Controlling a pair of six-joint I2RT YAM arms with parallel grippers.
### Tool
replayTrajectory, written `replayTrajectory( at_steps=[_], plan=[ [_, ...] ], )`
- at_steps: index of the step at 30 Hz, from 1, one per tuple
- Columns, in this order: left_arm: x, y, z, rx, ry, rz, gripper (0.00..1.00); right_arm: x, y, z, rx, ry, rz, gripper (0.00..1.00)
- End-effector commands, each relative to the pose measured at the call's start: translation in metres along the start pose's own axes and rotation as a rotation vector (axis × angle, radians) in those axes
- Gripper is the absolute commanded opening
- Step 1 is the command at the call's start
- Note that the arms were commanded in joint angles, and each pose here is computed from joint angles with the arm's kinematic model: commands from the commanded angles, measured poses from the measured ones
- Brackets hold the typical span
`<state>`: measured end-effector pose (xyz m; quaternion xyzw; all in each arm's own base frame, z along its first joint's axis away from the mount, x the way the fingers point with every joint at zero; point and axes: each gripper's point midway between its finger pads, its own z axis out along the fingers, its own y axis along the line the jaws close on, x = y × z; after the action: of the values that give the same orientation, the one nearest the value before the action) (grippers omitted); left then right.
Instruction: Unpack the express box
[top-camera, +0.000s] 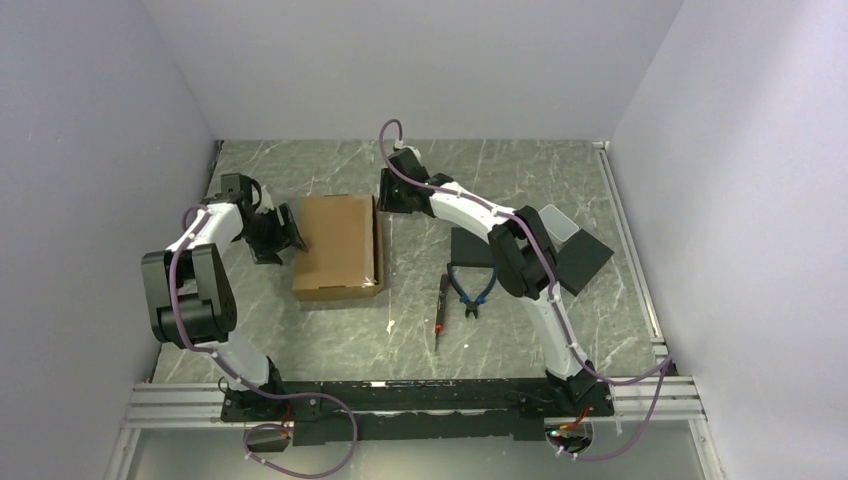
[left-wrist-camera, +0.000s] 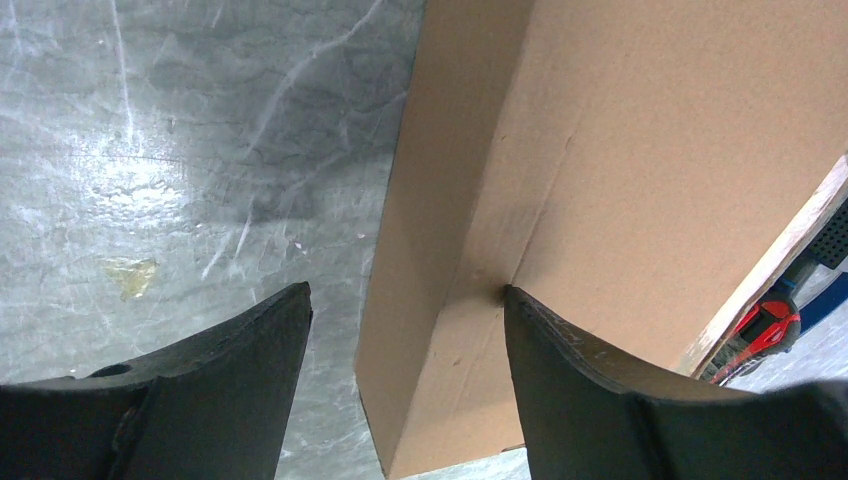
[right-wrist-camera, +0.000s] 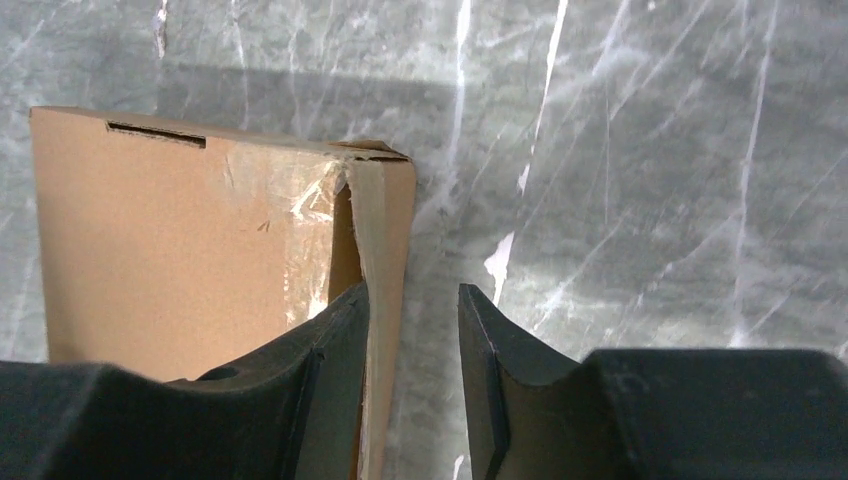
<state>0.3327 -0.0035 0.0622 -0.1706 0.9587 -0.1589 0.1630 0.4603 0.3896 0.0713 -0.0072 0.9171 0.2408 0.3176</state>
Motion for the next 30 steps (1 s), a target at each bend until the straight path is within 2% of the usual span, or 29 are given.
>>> replayTrajectory(
  at_steps=[1,10,13,18,23,26,30],
  plan=[
    [0.013,0.027,0.009,-0.125,0.062,0.024,0.74,-0.026,-0.023,0.011,0.155,-0.115,-0.173,0.4],
    [0.016,0.029,0.012,-0.146,0.077,0.033,0.74,-0.037,-0.003,0.032,0.122,-0.186,-0.396,0.46],
    [0.016,0.029,0.013,-0.147,0.081,0.036,0.74,-0.046,-0.003,0.034,0.121,-0.219,-0.4,0.46],
    [0.018,0.032,0.014,-0.159,0.091,0.034,0.74,-0.059,-0.007,0.037,0.088,-0.252,-0.308,0.38],
    [0.02,0.035,0.015,-0.172,0.1,0.033,0.74,-0.049,-0.023,0.044,0.032,-0.195,-0.074,0.24],
    [0.02,0.035,0.015,-0.17,0.099,0.035,0.74,-0.042,-0.019,0.041,-0.062,-0.175,-0.01,0.23],
    [0.019,0.033,0.014,-0.162,0.095,0.036,0.74,-0.044,-0.001,0.034,-0.148,-0.156,-0.045,0.25]
  ],
)
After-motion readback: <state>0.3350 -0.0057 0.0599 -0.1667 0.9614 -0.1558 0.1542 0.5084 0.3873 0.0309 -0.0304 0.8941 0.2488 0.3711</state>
